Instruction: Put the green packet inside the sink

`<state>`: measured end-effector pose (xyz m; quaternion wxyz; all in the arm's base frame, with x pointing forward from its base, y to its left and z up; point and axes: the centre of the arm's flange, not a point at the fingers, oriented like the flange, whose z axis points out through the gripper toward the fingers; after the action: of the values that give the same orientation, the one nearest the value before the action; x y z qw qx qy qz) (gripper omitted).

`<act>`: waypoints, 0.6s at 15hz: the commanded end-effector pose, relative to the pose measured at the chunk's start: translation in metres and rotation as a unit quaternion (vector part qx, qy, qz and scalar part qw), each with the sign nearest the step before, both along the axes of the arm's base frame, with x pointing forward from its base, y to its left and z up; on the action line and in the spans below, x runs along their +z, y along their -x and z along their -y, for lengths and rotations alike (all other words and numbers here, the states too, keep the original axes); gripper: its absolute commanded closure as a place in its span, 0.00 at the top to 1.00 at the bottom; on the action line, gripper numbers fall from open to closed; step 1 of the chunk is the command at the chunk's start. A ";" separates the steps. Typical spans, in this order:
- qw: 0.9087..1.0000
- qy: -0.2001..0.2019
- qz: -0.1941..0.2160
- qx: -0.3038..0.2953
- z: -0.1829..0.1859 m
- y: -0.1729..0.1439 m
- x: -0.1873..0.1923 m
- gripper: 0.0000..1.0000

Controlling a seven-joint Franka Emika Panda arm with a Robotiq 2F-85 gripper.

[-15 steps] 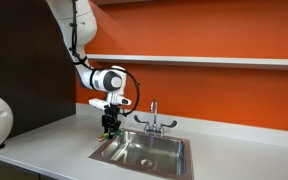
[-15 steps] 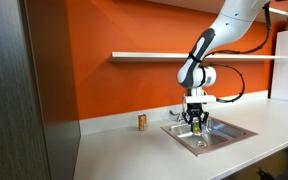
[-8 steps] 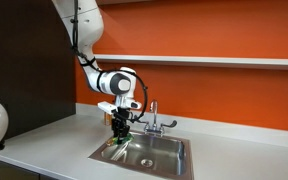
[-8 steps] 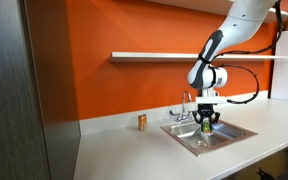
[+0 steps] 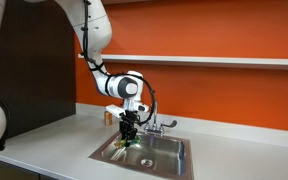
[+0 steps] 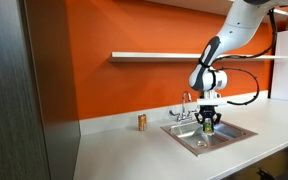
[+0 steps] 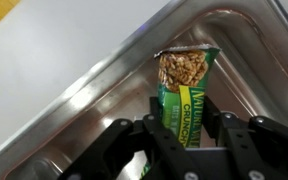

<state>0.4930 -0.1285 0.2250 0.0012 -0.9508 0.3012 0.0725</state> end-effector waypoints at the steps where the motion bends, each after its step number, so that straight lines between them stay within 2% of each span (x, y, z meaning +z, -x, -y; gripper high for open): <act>1: 1.000 -0.001 0.000 0.006 0.009 -0.029 -0.013 0.19; 9: 1.000 0.000 -0.015 0.013 0.014 -0.060 -0.052 0.19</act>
<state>0.5346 -0.1373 0.1865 -0.0129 -0.9519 0.2957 0.0797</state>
